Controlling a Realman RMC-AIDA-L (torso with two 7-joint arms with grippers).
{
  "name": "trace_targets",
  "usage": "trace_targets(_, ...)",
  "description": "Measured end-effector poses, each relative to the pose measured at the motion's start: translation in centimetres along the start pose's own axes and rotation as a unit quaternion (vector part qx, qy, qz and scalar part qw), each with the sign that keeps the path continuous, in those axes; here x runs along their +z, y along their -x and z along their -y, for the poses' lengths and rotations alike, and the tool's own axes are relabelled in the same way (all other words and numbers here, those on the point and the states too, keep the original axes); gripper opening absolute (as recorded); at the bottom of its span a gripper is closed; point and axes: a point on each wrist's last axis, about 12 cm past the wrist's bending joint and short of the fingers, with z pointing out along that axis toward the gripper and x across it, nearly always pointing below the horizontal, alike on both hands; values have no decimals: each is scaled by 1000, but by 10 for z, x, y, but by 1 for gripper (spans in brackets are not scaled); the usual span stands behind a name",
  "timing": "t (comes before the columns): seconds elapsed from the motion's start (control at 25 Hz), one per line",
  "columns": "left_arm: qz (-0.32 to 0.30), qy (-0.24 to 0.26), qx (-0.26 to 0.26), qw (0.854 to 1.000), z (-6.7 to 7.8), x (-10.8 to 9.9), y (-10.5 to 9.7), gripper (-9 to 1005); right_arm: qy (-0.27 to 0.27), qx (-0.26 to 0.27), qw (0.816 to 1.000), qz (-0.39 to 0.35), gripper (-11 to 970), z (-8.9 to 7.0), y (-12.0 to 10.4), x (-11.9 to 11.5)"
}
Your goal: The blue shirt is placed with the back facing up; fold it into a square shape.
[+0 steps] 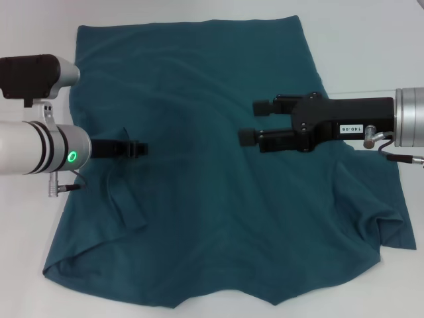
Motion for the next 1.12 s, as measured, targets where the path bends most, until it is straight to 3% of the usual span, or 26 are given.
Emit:
trace_targets(0.32,11,-2,-41,999,-7,2,-6,469,2,-1,1000,1,865,0,1,2)
trace_targets(0.72,13,-37,-83,996,-11,-2,-15,459,4,-3,1000,0,865,-1,2,4)
trace_targets(1.12,-7,-56,-78,995,3,5,-26,456,5,1,1000,7,865,-2,1,3)
